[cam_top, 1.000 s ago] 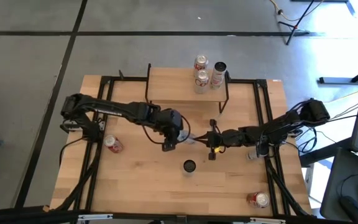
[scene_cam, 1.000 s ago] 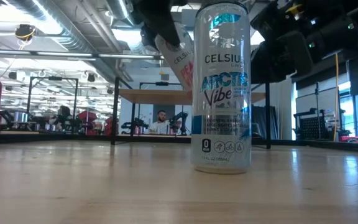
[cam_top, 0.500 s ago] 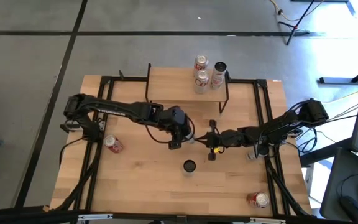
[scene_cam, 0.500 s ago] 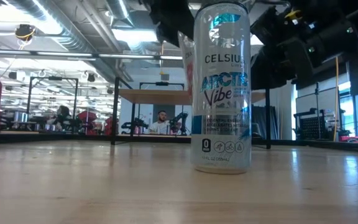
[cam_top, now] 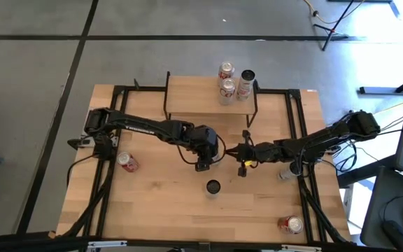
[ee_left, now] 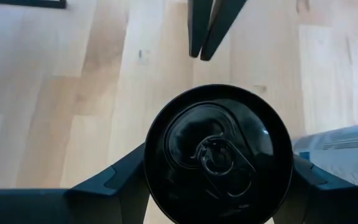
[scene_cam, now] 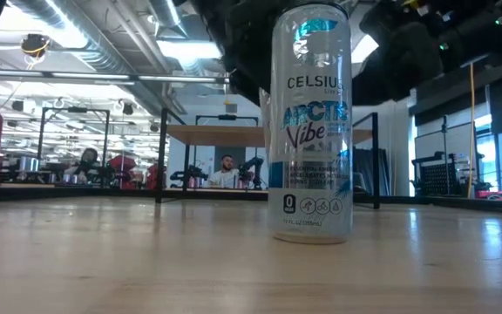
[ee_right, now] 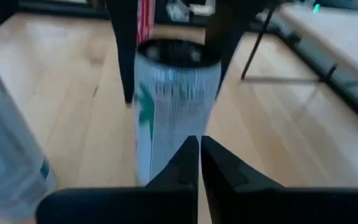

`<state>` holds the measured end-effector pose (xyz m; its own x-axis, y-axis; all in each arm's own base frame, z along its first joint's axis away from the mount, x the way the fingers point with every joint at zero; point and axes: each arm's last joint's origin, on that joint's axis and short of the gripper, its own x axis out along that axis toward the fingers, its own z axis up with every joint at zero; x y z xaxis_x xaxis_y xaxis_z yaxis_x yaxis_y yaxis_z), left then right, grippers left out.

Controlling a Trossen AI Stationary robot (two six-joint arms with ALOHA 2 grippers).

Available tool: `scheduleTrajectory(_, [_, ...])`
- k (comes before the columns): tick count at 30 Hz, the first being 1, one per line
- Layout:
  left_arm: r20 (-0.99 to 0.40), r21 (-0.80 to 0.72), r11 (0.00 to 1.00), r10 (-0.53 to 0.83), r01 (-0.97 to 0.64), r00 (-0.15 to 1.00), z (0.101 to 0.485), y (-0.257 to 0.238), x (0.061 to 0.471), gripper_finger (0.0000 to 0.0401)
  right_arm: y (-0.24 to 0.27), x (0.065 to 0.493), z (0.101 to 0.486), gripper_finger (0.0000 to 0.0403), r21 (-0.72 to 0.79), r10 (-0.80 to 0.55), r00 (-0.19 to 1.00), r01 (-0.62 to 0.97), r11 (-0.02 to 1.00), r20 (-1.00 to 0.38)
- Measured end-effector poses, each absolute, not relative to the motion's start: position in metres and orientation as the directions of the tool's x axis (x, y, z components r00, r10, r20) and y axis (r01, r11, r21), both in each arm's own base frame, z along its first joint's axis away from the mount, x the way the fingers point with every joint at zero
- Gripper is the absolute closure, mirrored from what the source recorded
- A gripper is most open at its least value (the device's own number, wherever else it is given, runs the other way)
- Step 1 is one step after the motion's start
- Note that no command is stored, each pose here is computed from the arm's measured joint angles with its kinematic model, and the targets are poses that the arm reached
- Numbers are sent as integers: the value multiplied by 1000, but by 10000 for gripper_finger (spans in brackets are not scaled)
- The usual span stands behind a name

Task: Place canned beverage on shelf
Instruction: Put the white-pink soda can on the shelf aligned with the other white-pink soda can

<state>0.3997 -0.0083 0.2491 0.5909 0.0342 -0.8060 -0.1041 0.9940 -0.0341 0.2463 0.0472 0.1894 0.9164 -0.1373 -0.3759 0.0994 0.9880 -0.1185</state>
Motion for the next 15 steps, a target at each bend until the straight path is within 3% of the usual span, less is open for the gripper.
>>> scheduleTrajectory(6, [-783,-50,995,18,-92,621,252,-10,402,173,47,246,188,374,-90,-138,914,111,990,-383])
scheduleTrajectory(15, [-775,-51,995,17,-90,632,252,-10,403,151,47,245,188,242,-74,-138,910,118,990,-390])
